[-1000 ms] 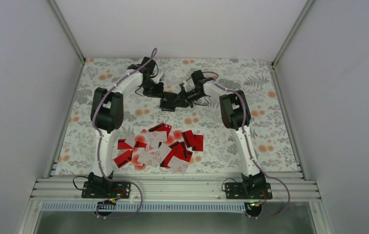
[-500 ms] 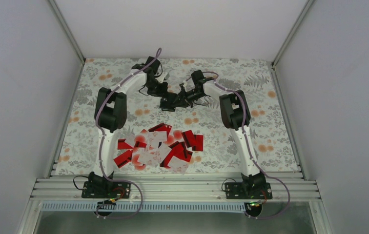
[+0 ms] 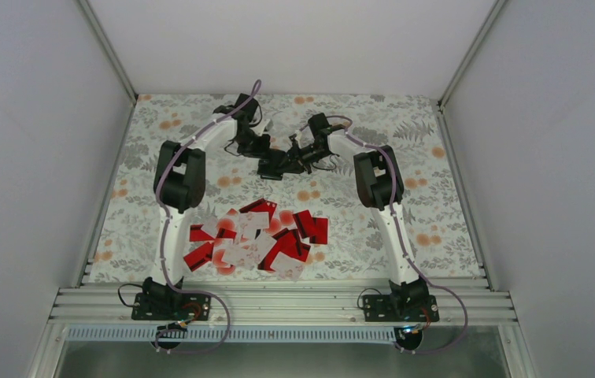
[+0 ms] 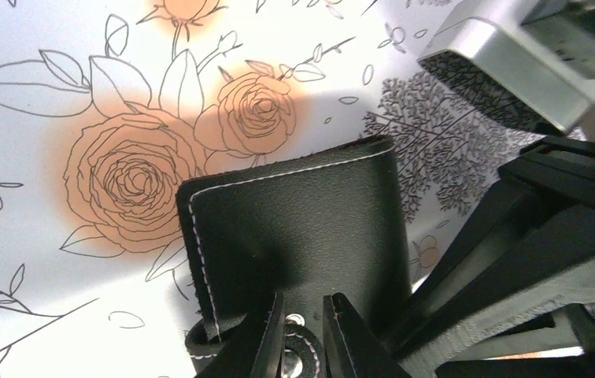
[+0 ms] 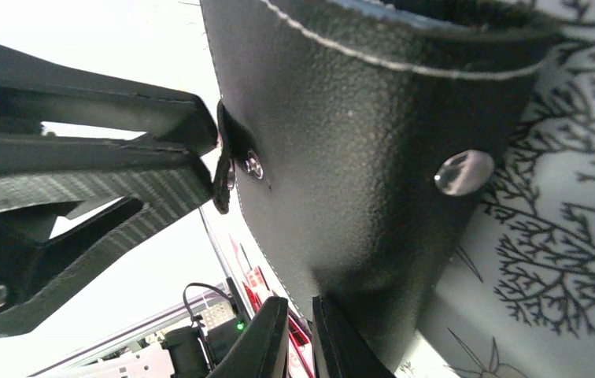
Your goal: Put the credit cards into the card holder
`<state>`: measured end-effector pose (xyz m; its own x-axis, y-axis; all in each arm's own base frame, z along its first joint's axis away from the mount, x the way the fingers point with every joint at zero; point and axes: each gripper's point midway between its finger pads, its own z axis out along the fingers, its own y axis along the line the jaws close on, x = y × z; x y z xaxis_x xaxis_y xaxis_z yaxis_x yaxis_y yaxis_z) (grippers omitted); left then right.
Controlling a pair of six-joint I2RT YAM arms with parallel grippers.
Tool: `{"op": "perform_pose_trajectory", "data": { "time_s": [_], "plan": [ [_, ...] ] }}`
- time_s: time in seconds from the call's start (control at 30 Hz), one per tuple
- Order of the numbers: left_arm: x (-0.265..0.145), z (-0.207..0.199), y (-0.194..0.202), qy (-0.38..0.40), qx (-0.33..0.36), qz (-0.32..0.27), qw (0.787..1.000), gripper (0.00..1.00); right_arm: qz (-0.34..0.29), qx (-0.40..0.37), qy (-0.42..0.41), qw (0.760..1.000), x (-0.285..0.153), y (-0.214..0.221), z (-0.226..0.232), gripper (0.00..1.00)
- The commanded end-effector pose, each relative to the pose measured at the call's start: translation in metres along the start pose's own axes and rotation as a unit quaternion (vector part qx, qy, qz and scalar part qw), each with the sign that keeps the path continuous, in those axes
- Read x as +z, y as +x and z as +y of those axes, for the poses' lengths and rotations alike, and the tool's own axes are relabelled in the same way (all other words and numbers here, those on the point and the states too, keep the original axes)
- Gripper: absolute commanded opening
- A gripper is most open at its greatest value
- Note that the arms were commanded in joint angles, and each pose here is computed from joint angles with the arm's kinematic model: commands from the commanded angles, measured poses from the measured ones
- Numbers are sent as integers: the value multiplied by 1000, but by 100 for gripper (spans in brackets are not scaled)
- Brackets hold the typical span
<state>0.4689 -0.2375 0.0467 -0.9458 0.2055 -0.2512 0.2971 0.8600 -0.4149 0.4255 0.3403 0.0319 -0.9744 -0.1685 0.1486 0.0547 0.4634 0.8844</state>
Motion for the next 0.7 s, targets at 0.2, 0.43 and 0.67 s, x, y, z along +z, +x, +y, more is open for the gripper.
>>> {"op": "perform_pose_trajectory", "data": {
  "time_s": [0.2,0.43,0.67],
  "plan": [
    [-35,-1,-9,-21,14,-38,999,15,-19,16,49,998,10,-12,-41,10],
    [-30,11,7,-38,5,-25,999,13,-19,16,49,998,10,-12,-41,10],
    [-21,4,10,-8,5,-21,1000,11,-20,19,49,998,10,-13,-41,10]
  ]
}}
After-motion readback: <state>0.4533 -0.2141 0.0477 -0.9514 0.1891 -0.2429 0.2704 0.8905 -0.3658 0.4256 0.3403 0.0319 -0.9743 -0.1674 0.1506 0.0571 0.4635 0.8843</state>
